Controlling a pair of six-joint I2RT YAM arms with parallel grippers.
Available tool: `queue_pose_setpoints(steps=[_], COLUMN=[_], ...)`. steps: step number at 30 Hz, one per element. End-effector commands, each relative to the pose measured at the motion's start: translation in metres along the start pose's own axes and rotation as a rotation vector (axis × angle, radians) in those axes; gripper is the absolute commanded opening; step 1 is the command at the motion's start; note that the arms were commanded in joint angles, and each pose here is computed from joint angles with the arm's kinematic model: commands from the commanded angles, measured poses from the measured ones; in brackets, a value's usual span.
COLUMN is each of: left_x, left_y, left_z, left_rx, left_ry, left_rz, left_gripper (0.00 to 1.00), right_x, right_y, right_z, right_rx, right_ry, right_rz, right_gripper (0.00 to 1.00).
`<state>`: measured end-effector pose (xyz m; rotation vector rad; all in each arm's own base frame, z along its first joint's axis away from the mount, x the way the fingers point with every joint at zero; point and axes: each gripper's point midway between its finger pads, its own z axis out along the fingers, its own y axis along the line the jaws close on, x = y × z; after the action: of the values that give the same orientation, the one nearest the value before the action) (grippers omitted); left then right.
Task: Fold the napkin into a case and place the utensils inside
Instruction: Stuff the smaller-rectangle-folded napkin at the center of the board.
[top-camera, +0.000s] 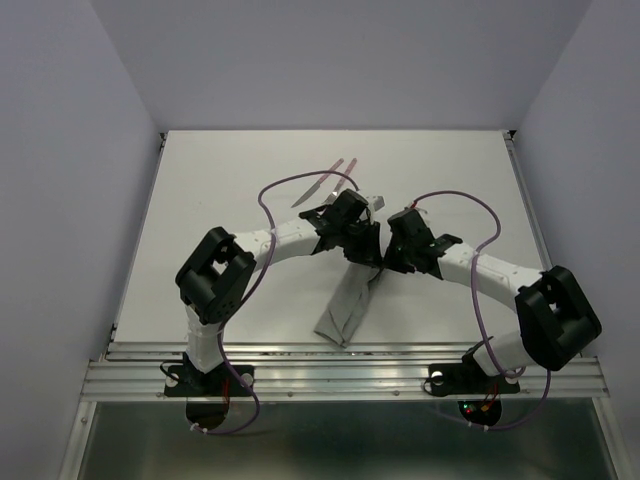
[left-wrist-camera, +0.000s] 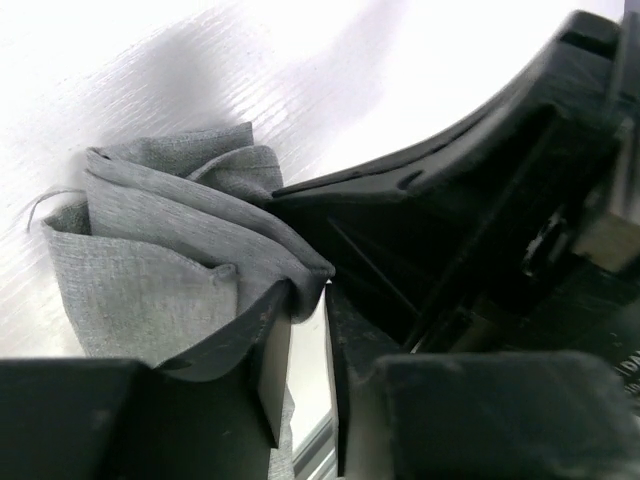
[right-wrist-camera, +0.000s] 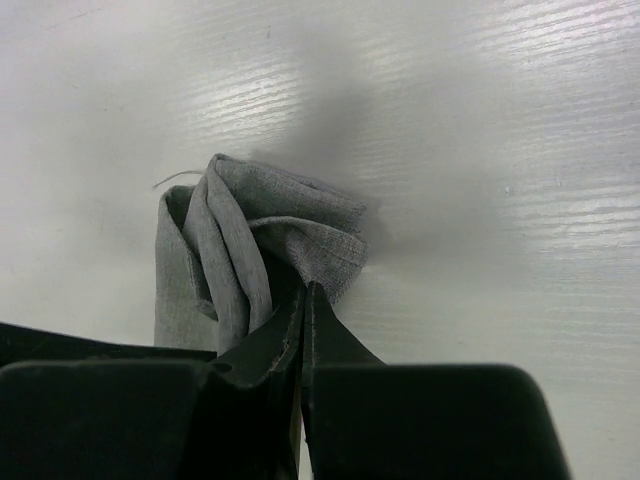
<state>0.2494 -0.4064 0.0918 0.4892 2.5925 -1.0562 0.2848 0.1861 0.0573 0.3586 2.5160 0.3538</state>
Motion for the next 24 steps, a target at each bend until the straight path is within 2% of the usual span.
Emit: queue_pose_setpoints(steps=[1, 6, 10, 16, 24], left_x=[0.004, 0.008, 0.008, -0.004, -0.008], left_y=[0.000, 0.005, -0.004, -0.014, -0.022], left_z=[0.003, 0.009, 0.002, -0.011, -0.022], left_rx=[0.030, 0.045, 0.080, 0.103, 0.122], left_ry=[0.014, 0.012, -0.005, -0.041, -0.065], left_rz=[-0.003, -0.010, -0.013, 0.004, 0.014], left_gripper=[0.34, 0.38, 0.55, 0.68, 0.70], right_x=[-0.014, -0.014, -0.015, -0.014, -0.016], right_y=[0.017, 0.016, 0.016, 0.015, 0.016], right_z=[-0.011, -0.012, -0.013, -0.013, -0.013], right_rx=[-0.065, -0.066, -0.063, -0.059, -0.063], right_ry=[-0.060, -0.059, -0.062, -0.061, -0.064], right_rz=[0.012, 0.012, 0.013, 0.014, 0.017], right_gripper=[0.01, 0.01, 0.01, 0.01, 0.01])
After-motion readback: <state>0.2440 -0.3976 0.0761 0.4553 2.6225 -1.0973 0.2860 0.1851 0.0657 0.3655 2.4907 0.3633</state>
